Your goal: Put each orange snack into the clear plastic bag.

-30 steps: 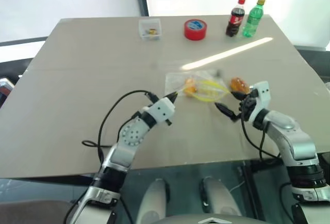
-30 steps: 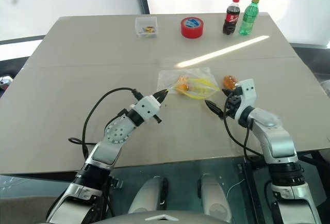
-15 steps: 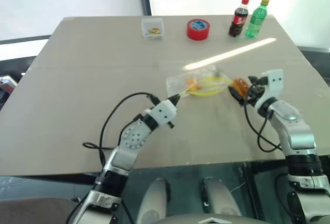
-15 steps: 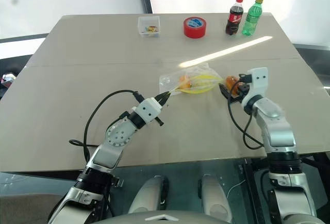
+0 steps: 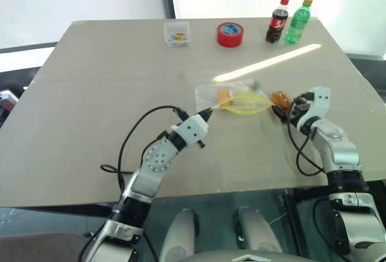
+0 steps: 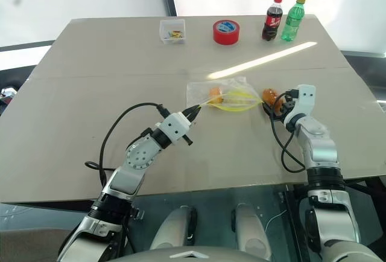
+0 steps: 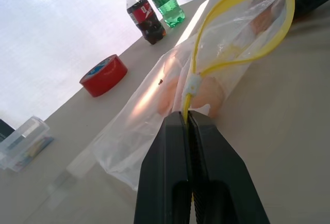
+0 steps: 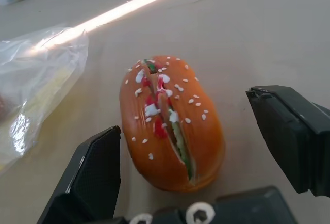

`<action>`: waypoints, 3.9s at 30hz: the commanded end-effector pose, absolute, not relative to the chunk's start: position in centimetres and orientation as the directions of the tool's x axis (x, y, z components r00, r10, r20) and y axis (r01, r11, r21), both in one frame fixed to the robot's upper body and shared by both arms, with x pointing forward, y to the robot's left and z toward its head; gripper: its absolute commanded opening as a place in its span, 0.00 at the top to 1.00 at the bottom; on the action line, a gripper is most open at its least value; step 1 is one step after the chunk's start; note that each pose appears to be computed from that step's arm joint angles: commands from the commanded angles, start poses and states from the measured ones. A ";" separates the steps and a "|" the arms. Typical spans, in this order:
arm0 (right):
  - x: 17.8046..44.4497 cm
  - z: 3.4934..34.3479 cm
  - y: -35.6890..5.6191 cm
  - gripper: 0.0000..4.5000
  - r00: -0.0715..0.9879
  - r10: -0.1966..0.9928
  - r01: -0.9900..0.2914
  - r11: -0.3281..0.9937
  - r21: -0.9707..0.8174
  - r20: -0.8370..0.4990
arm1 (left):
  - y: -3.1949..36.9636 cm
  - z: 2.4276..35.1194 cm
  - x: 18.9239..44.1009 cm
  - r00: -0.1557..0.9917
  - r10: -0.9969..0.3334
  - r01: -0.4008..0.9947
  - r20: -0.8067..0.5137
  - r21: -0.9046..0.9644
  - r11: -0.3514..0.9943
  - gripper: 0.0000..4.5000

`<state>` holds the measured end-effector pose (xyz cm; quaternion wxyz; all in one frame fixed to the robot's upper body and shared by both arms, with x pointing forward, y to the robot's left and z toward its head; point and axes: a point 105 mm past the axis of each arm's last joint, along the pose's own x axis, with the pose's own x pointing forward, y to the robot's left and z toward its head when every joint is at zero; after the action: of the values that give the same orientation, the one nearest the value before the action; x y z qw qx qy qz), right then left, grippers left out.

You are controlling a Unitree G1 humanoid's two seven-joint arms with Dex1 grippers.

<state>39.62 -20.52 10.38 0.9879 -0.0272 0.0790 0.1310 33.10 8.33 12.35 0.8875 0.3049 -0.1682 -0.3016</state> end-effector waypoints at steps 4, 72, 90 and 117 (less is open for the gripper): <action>39.8 12.2 -20.9 0.63 0.963 0.255 -0.259 0.965 -0.044 -0.083 | 8.1 13.5 33.2 0.749 -0.646 0.414 0.147 0.657 0.630 1.00; 33.6 15.0 -11.9 0.13 0.785 0.603 -0.617 0.737 -0.274 -0.144 | 4.8 13.0 32.7 0.672 -0.722 0.501 0.162 0.618 0.606 1.00; 34.2 13.0 -20.1 0.13 0.876 0.353 -0.483 0.635 -0.604 -0.329 | 4.8 13.0 33.0 0.677 -0.718 0.501 0.160 0.615 0.609 1.00; 37.7 15.5 -19.2 0.99 0.931 0.338 -0.333 0.622 -0.709 -0.142 | 6.0 13.7 34.2 0.717 -0.675 0.473 0.173 0.590 0.654 1.00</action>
<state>37.12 -18.29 11.50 0.8929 -0.3829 0.0578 0.2296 33.34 5.03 11.90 0.8820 0.2678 -0.1728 -0.3470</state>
